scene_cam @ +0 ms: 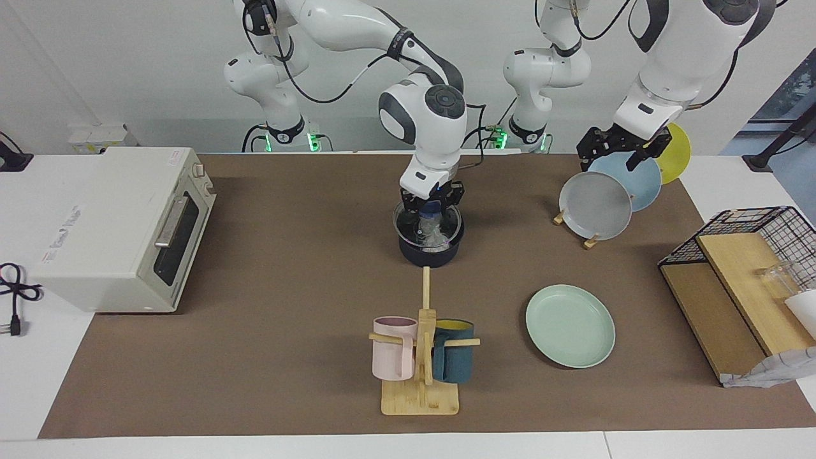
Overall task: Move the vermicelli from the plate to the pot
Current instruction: 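Lower the glass lid onto the pot with the right gripper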
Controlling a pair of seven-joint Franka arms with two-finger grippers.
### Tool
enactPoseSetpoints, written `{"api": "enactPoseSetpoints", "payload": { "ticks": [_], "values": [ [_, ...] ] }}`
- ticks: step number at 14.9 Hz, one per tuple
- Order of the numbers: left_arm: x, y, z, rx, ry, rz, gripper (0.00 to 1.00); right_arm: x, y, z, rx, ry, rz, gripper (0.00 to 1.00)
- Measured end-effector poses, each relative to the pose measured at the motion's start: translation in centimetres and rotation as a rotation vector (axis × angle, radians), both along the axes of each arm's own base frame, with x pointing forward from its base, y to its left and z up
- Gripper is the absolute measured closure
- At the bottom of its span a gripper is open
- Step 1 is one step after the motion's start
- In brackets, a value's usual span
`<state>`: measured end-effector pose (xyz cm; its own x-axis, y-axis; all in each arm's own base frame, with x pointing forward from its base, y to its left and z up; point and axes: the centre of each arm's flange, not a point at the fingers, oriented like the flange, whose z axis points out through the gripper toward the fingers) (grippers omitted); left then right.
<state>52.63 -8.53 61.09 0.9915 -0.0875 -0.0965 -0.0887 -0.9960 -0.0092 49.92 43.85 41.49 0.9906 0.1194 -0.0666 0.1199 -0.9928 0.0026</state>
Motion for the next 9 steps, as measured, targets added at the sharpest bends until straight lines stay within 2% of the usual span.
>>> {"api": "enactPoseSetpoints", "payload": {
  "ticks": [4,9],
  "values": [
    [0.05,-0.12,-0.08,0.0,0.002,-0.001,0.0,0.0,0.2,-0.11,0.005,-0.008,-0.025,0.35],
    [-0.02,-0.63,0.09,-0.045,0.006,0.033,0.0,-0.1,0.52,-0.25,0.011,-0.013,-0.033,0.35]
  ]
}}
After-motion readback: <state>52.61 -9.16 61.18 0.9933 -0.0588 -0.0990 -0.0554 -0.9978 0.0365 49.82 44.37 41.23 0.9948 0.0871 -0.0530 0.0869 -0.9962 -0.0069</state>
